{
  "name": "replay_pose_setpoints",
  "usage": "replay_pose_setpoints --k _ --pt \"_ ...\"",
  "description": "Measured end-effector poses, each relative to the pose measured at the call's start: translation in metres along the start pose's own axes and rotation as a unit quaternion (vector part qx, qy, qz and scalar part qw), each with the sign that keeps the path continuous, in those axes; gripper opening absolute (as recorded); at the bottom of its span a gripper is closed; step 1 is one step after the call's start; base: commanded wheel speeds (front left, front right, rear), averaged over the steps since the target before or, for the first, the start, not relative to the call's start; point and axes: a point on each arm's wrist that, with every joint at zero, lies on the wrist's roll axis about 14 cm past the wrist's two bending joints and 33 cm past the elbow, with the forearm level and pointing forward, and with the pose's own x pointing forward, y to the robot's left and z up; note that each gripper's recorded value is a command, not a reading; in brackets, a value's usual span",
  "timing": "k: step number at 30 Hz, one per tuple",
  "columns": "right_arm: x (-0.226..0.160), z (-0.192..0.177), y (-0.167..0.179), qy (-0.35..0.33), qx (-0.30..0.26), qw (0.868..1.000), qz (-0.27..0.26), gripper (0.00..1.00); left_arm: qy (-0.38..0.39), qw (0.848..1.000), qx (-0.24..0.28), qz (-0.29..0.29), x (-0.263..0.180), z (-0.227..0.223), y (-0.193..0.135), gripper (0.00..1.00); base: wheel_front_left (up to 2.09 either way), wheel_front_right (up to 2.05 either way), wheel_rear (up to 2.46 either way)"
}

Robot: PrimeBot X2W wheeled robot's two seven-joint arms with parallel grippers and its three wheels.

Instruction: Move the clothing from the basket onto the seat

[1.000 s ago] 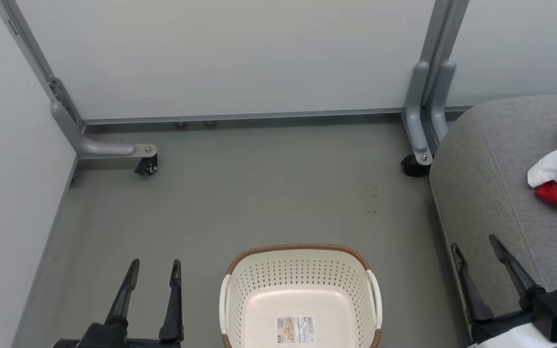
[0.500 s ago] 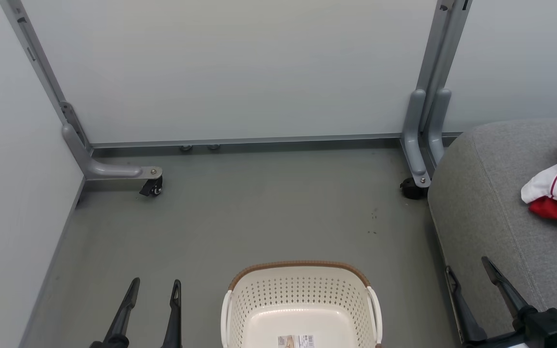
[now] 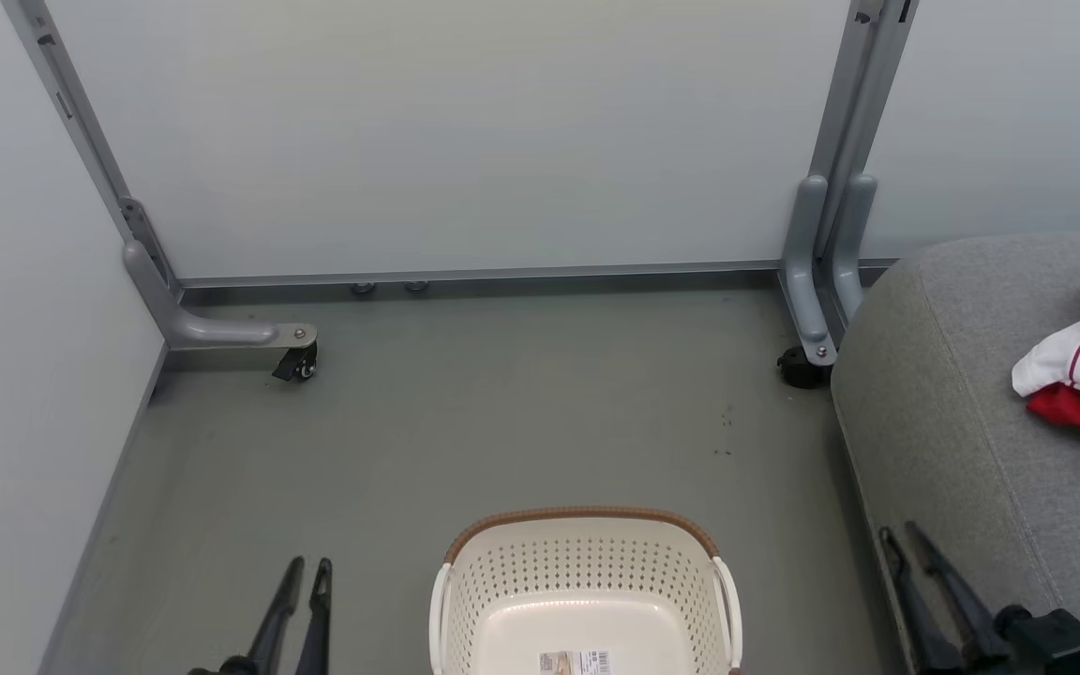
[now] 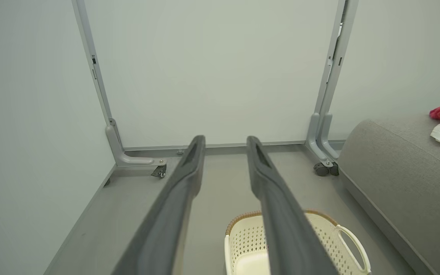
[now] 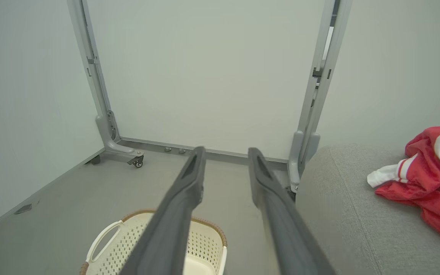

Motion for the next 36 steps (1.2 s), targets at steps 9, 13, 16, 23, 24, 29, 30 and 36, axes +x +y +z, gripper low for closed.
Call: replay_pose_setpoints --k 9,13,16,23,24,29,30,36 --pt "-0.005 -0.021 -0.001 0.034 0.052 0.998 -0.016 0.00 0.029 0.999 -0.044 0.015 -0.003 -0.017 0.005 0.00 0.00 0.00 0.00" --pt "-0.003 -0.024 -0.005 0.039 0.091 0.995 -0.030 0.00 0.035 0.996 -0.082 0.027 -0.002 -0.020 0.009 0.00 0.00 0.00 0.00" --pt "0.000 -0.024 -0.008 0.037 0.119 0.991 -0.039 0.00 0.038 0.993 -0.109 0.035 0.001 -0.021 0.013 0.00 0.00 0.00 0.00" --pt "0.005 -0.027 -0.016 0.039 0.180 0.981 -0.058 0.00 0.036 0.984 -0.168 0.051 0.009 -0.020 0.020 0.00 0.00 0.00 0.00" --pt "0.006 -0.027 -0.017 0.039 0.189 0.979 -0.061 0.00 0.036 0.982 -0.178 0.053 0.010 -0.021 0.022 0.00 0.00 0.00 0.00" --pt "0.010 -0.028 -0.021 0.039 0.228 0.970 -0.072 0.00 0.036 0.974 -0.214 0.062 0.015 -0.021 0.026 0.00 0.00 0.00 0.00" --pt "0.010 -0.028 -0.022 0.039 0.236 0.968 -0.074 0.00 0.037 0.972 -0.222 0.064 0.016 -0.021 0.027 0.00 0.00 0.00 0.00" --pt "0.014 -0.030 -0.027 0.038 0.279 0.956 -0.086 0.00 0.035 0.961 -0.265 0.070 0.022 -0.020 0.031 0.00 0.00 0.00 0.00"
